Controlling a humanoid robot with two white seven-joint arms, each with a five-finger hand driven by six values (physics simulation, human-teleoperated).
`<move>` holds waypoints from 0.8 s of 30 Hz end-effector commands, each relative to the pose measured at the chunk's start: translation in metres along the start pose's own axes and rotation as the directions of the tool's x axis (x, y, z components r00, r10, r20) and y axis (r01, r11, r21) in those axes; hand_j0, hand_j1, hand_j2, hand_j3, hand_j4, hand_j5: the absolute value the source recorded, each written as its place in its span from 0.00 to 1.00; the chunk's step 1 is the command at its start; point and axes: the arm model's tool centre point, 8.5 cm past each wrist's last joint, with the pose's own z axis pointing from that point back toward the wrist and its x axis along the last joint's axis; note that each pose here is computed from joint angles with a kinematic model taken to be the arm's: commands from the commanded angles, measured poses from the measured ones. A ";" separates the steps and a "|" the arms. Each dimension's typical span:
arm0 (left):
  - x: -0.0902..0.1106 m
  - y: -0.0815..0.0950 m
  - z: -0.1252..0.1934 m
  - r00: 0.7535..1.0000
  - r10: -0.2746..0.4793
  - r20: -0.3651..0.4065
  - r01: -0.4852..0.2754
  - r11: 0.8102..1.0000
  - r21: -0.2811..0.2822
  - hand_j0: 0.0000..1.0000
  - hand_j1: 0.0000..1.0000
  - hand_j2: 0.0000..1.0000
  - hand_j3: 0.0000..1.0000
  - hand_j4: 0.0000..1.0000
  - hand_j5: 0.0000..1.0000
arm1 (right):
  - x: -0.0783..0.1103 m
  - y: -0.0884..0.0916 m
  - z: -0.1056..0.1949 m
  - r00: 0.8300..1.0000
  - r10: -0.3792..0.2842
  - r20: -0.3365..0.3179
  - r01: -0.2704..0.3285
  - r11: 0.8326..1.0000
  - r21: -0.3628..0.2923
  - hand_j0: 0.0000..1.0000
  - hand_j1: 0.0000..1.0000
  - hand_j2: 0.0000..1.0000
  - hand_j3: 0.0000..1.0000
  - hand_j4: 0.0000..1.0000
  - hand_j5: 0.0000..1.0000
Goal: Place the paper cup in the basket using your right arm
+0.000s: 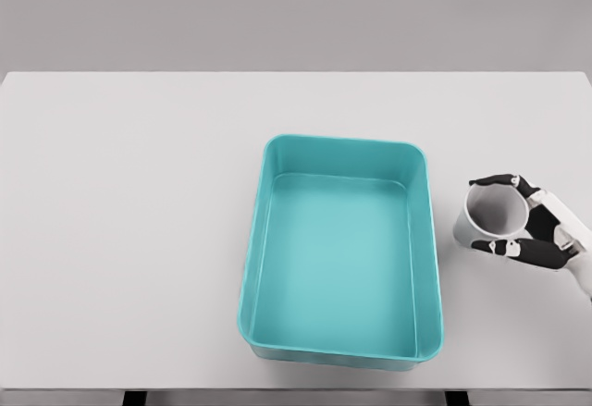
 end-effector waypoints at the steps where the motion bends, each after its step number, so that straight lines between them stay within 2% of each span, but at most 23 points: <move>1: 0.000 0.000 0.000 1.000 0.000 0.000 0.000 1.000 0.000 1.00 1.00 1.00 1.00 1.00 1.00 | 0.006 0.000 -0.002 0.999 0.033 0.007 -0.034 0.999 0.010 0.62 0.62 0.62 0.62 0.62 0.62; 7: 0.000 0.000 0.000 1.000 0.001 0.000 -0.001 1.000 0.000 1.00 1.00 1.00 1.00 1.00 1.00 | 0.016 0.000 -0.006 0.987 0.152 0.050 -0.153 0.988 0.031 0.62 0.62 0.62 0.62 0.62 0.62; 12: -0.001 0.000 0.000 1.000 0.001 -0.001 -0.001 1.000 0.000 1.00 1.00 1.00 1.00 1.00 1.00 | 0.023 0.003 -0.009 0.957 0.270 0.108 -0.277 0.959 0.064 0.62 0.62 0.62 0.62 0.62 0.62; 16: -0.001 0.000 0.000 1.000 0.000 -0.001 0.000 1.000 0.000 1.00 1.00 1.00 1.00 1.00 1.00 | 0.021 0.005 -0.010 0.947 0.311 0.087 -0.318 0.944 0.090 0.62 0.62 0.62 0.62 0.62 0.62; 18: 0.000 0.000 0.000 1.000 0.000 0.000 0.000 1.000 0.000 1.00 1.00 1.00 1.00 1.00 1.00 | 0.027 0.005 -0.013 0.931 0.353 0.093 -0.362 0.927 0.098 0.62 0.62 0.62 0.62 0.62 0.62; 19: -0.001 0.000 0.000 1.000 0.000 -0.003 0.000 1.000 0.000 1.00 1.00 1.00 1.00 1.00 1.00 | 0.036 0.001 -0.013 0.914 0.392 0.101 -0.401 0.912 0.090 0.62 0.62 0.62 0.62 0.62 0.62; 20: -0.001 0.000 0.000 1.000 0.000 -0.001 0.000 1.000 0.000 1.00 1.00 1.00 1.00 1.00 1.00 | 0.039 -0.002 -0.012 0.906 0.412 0.100 -0.420 0.903 0.085 0.62 0.62 0.62 0.62 0.62 0.62; 24: -0.001 0.000 0.000 1.000 0.000 -0.001 0.000 1.000 0.000 1.00 1.00 1.00 1.00 1.00 1.00 | 0.040 -0.005 -0.012 0.878 0.473 0.076 -0.479 0.872 0.102 0.62 0.62 0.62 0.62 0.62 0.62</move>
